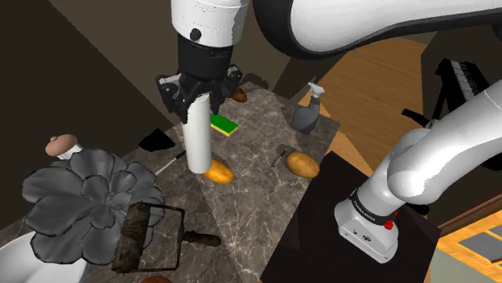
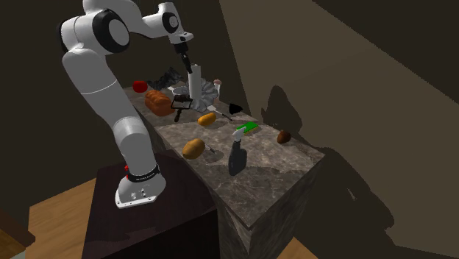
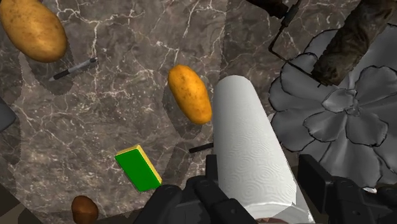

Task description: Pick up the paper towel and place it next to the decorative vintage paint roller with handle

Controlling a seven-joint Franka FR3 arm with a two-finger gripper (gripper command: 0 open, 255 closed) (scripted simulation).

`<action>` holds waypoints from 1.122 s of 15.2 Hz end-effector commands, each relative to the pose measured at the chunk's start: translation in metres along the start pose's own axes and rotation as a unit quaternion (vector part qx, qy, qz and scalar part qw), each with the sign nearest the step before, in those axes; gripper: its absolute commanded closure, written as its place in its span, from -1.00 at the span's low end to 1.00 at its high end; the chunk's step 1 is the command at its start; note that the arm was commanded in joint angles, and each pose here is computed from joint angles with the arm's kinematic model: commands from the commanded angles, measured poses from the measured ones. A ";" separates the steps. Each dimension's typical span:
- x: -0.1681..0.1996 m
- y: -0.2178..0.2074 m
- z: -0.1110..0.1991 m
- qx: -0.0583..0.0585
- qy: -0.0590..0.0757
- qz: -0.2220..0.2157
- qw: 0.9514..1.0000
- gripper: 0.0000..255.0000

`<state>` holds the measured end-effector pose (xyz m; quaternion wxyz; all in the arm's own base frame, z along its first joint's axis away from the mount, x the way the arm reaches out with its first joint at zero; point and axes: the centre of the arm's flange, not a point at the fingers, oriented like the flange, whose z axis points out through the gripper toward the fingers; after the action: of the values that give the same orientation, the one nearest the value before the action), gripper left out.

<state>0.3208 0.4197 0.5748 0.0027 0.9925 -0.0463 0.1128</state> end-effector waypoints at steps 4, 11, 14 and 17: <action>-0.006 0.000 0.027 0.000 0.000 0.000 1.000 1.00; -0.014 0.000 0.063 0.000 0.000 0.000 1.000 1.00; -0.017 0.000 0.078 0.000 0.000 0.000 1.000 1.00; -0.021 0.000 0.094 0.000 0.000 0.000 1.000 1.00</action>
<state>0.3222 0.4200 0.4858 0.0027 0.9925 -0.0463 0.1130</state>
